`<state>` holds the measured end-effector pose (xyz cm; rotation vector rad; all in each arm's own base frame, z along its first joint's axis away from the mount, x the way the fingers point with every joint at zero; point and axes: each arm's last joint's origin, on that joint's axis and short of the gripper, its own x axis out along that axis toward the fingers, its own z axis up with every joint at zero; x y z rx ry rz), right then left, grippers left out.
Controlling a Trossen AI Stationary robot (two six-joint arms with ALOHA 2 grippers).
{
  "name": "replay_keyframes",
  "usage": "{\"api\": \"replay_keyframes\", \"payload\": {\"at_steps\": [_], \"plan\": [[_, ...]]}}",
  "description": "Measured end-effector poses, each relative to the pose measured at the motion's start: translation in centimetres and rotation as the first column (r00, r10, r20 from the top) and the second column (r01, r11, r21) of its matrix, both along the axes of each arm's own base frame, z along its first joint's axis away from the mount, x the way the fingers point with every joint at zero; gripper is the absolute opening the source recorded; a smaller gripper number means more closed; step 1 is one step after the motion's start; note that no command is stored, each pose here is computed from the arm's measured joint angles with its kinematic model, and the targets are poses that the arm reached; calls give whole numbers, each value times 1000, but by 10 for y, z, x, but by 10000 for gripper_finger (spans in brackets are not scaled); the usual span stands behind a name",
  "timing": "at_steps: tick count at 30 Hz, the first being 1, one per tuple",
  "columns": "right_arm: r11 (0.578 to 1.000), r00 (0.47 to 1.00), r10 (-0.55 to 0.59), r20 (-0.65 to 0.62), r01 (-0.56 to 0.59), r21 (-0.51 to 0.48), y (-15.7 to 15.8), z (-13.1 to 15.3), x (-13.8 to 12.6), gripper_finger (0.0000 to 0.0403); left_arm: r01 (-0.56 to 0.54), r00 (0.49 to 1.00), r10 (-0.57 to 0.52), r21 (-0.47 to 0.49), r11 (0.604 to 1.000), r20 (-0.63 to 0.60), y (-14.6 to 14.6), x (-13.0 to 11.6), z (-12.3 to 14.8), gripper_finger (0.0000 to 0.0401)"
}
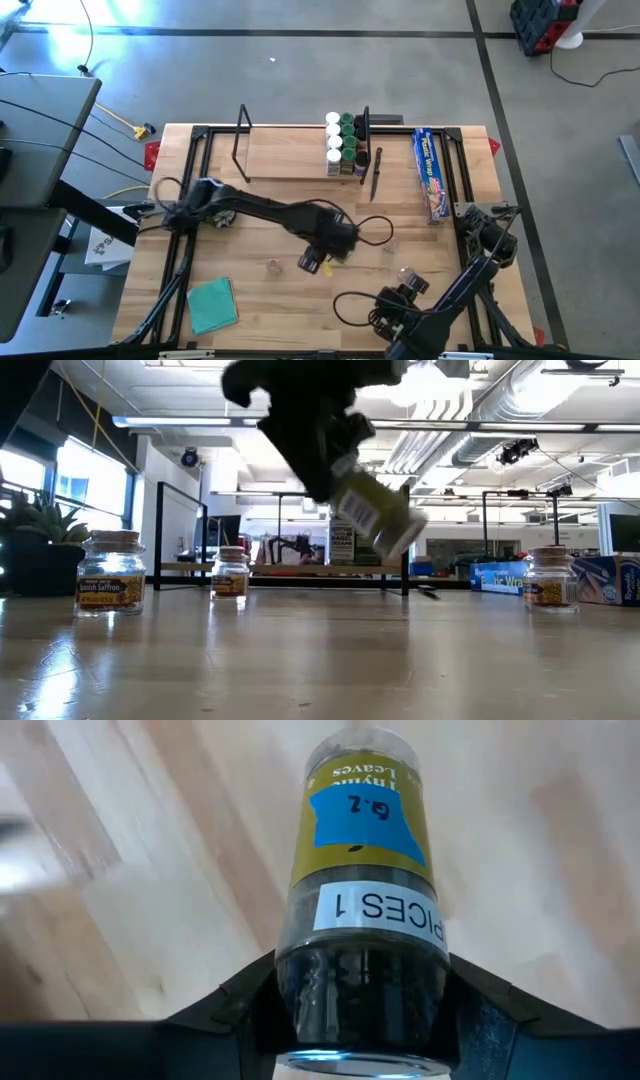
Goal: Shelf spices
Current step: Adjust the black seasoning bottles on the shelf
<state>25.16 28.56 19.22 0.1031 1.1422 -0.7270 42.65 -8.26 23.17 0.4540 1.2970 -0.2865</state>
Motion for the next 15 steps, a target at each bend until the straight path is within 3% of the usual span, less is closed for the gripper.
{"api": "replay_keyframes", "payload": {"at_steps": [5,8,15], "plan": [[1000,1000,-1,-7,1,10,1,0,-1,151,-32,985,51,114,993,-162,8,22,-20,197],[1000,1000,-3,-12,3,15,1,-1,-1,151,-20,981,56,189,982,-185,9,32,-28,222],[1000,1000,-3,-6,3,24,4,-1,-4,151,15,991,3,133,991,-134,5,43,-17,280]]}}
